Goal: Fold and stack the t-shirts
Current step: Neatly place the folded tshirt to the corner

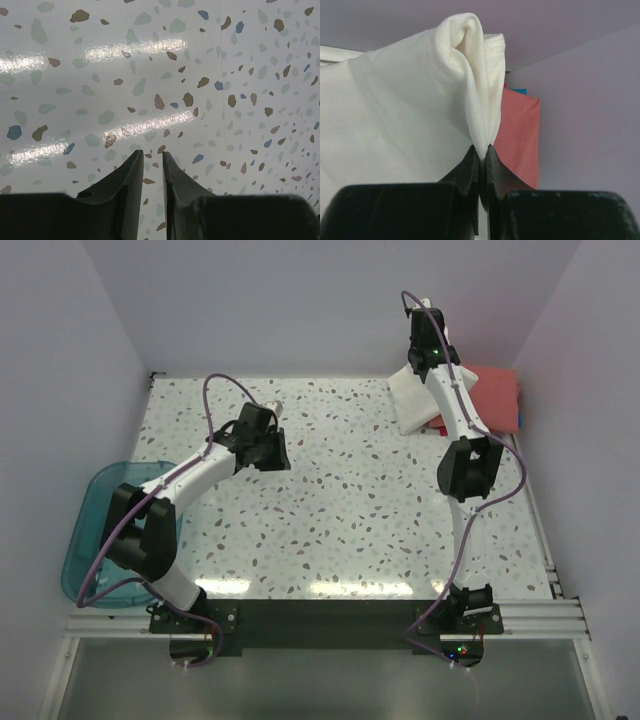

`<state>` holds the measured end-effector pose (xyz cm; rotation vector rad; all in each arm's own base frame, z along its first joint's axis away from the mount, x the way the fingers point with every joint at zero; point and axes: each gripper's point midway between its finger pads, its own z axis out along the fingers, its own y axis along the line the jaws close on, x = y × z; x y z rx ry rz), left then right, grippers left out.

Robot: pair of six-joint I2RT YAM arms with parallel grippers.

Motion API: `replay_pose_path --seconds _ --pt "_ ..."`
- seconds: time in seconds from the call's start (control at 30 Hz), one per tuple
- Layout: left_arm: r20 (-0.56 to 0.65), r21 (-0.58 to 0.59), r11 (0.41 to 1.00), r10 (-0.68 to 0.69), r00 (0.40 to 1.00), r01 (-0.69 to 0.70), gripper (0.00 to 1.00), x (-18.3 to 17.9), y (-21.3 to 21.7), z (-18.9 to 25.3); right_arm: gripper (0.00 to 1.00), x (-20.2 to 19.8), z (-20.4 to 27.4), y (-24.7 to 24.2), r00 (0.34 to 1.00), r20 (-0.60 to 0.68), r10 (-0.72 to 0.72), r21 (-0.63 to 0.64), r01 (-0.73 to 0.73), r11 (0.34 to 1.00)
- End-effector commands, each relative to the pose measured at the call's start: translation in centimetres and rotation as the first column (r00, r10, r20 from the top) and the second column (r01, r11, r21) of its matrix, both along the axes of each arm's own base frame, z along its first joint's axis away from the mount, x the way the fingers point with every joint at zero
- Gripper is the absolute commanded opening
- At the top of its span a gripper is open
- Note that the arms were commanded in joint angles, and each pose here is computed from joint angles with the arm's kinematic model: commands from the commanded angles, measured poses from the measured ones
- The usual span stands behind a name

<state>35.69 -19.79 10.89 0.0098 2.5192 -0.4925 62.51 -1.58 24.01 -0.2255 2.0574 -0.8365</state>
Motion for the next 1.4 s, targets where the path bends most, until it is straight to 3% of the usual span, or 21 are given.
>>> replay_pose_path --seconds 0.0,0.9,1.13,1.37 --pt "0.017 -0.014 1.0 -0.027 0.999 0.028 0.26 0.3 -0.2 0.2 0.0 -1.6 10.1 -1.4 0.976 0.212 -0.042 -0.009 0.045 0.999" --pt "0.006 -0.057 0.997 -0.048 0.999 0.048 0.25 -0.4 -0.9 0.0 0.0 -4.5 15.6 -3.4 0.952 0.299 -0.066 -0.006 0.071 0.997" --pt "-0.003 -0.066 0.996 -0.054 0.999 0.053 0.25 -0.5 -1.1 -0.2 0.0 -5.0 13.7 -6.1 0.955 0.266 -0.132 0.0 0.137 0.991" --pt "-0.025 -0.065 0.996 -0.068 0.997 0.066 0.25 -0.6 -1.5 -1.2 0.0 -6.1 9.9 -11.6 0.927 0.224 -0.301 0.048 0.298 0.953"
